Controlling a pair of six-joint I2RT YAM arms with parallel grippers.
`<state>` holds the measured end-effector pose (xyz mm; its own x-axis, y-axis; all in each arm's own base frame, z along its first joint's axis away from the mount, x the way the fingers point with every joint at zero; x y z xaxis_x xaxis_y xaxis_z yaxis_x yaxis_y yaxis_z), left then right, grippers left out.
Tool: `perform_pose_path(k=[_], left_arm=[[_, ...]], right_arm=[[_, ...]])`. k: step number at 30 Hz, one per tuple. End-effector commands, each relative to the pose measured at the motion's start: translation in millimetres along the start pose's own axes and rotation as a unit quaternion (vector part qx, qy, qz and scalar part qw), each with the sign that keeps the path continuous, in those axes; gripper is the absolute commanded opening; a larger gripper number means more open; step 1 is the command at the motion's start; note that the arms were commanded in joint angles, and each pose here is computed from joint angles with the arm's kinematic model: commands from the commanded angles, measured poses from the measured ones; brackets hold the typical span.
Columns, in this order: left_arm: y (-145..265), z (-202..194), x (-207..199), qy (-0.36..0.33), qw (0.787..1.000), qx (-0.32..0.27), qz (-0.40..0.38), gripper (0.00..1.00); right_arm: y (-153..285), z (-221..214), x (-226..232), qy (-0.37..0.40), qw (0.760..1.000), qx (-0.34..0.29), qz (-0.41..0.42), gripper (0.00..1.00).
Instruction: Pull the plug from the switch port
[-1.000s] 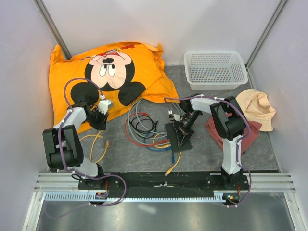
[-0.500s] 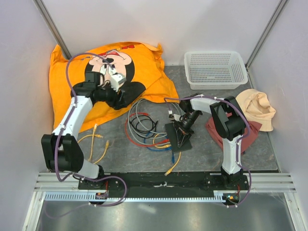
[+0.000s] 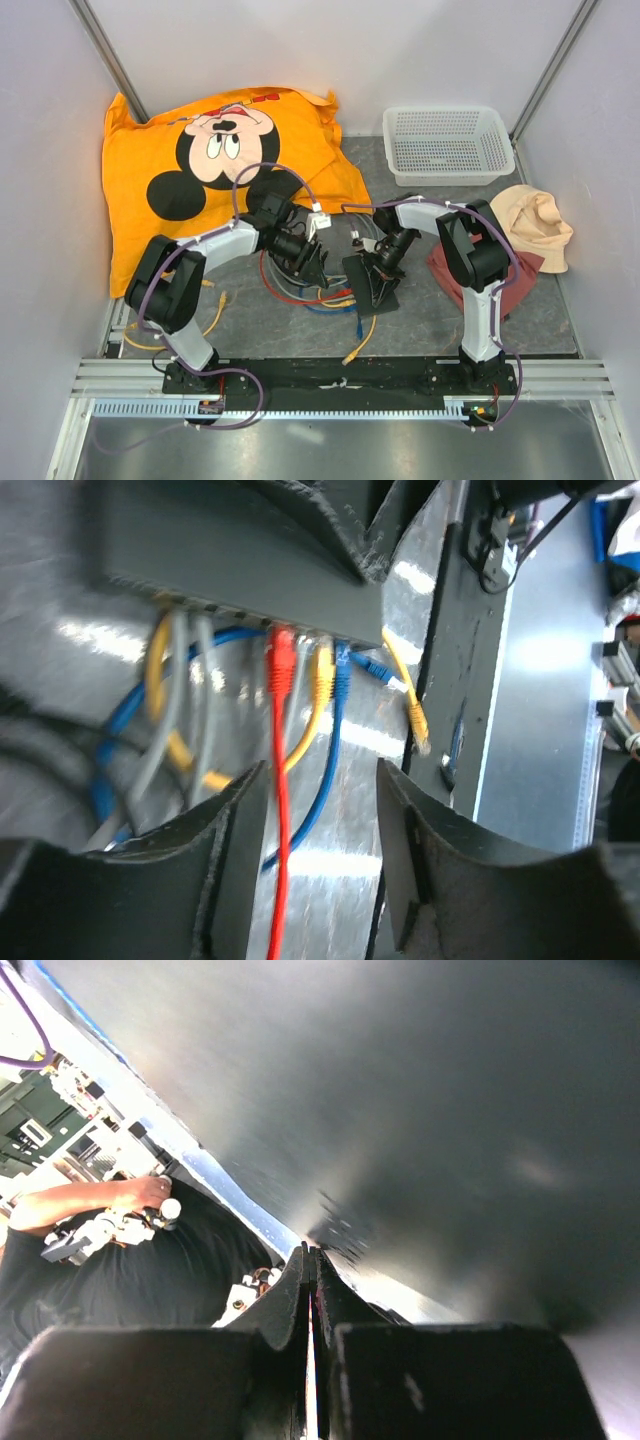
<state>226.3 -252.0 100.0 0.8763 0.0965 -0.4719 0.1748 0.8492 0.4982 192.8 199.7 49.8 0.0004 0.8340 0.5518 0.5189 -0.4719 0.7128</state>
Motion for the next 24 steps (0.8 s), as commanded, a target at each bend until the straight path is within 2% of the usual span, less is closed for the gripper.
perform_pose_path(k=[1,3,7,17,24], left_arm=[[-19.9,11.0,-3.2,-0.003,0.999,-0.034,0.013,0.52],[-26.2,9.3,4.8,-0.022,0.998,-0.036,0.036,0.52],[-37.6,10.6,15.9,-0.002,0.999,-0.030,0.023,0.51],[-57.8,12.0,19.4,0.029,0.997,-0.022,-0.067,0.47],[-69.2,5.9,22.2,0.051,0.993,-0.003,-0.104,0.39]], right_arm=[[0.2,81.6,-72.7,0.091,0.973,-0.133,-0.163,0.00],[0.6,82.4,-73.3,0.083,0.977,-0.128,-0.150,0.00],[1.3,81.3,-73.3,0.082,0.978,-0.126,-0.146,0.00],[-3.4,73.6,-74.0,0.081,0.980,-0.115,-0.139,0.00],[-8.9,73.7,-73.1,0.085,0.981,-0.105,-0.141,0.00]])
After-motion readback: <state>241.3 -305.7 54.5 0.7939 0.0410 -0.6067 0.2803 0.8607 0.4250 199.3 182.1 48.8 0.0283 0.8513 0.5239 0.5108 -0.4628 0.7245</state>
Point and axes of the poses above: each gripper's point midway between its finger pads, its own y axis back along the fingers, its own x axis along the line the jaws close on, z = x × y, the point moved 2 cm from there along y, back along the fingers, and after that the axes turned 15 degrees about -y, right-handed, at the moved point
